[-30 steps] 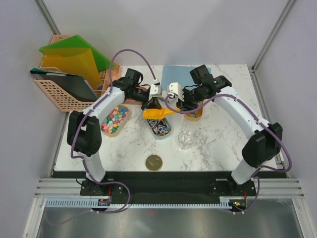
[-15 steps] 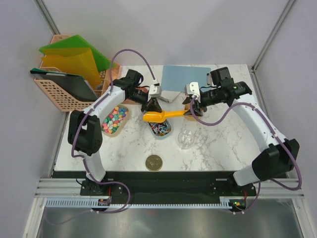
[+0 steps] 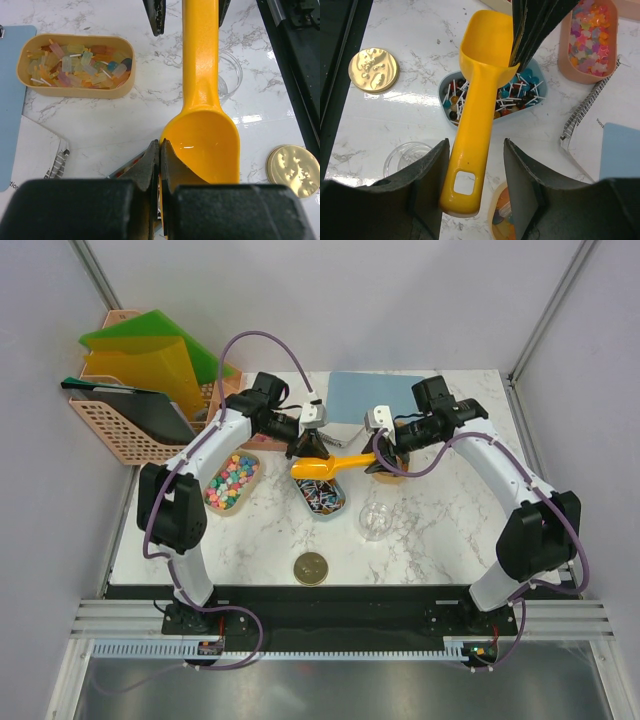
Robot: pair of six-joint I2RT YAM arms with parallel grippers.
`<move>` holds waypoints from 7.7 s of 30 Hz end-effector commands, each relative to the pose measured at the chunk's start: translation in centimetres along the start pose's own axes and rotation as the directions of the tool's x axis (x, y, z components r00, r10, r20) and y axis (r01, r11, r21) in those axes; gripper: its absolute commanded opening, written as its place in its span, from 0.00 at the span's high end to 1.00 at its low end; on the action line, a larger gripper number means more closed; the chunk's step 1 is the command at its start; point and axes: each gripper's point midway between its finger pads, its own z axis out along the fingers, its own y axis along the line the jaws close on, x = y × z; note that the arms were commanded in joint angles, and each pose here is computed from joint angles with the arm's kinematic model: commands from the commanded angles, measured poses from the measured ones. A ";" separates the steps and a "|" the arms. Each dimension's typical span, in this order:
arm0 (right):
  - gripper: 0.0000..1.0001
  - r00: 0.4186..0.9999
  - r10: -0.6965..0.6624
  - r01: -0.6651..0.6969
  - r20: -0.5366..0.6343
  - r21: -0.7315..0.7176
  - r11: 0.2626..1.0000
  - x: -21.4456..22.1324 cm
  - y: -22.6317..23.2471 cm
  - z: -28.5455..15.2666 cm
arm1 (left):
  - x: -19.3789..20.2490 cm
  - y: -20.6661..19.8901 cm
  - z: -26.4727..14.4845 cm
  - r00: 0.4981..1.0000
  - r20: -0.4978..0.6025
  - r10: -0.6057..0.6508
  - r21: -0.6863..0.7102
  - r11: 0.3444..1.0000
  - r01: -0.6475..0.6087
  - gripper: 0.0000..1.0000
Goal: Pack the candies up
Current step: Pick up the spatula from the center of the board, then adjust the storage box at the center of the board, then scoop the fake candies from the storage box.
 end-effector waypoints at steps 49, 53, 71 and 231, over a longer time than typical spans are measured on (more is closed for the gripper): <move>1.00 0.931 0.333 -0.206 -0.150 0.537 0.818 2.4 -7.8 -8.0 | 8.2 4.2 -5.8 0.875 -0.398 -0.276 -0.472 0.879 0.062 0.96; 1.00 0.925 0.358 -0.205 -0.126 0.627 0.752 2.7 -9.1 -10.1 | 9.7 0.7 -4.1 0.881 -0.388 -0.269 -0.383 0.917 0.111 0.98; 1.00 0.913 0.387 -0.184 -0.132 0.712 0.677 2.7 -8.6 -12.8 | 12.5 -6.9 3.1 0.863 -0.424 -0.273 -0.127 0.962 0.242 0.98; 1.00 0.562 0.159 -0.124 -0.812 0.107 0.986 13.8 -3.6 1.1 | 17.0 2.5 1.2 0.750 -0.255 -0.610 -0.403 0.772 0.491 0.98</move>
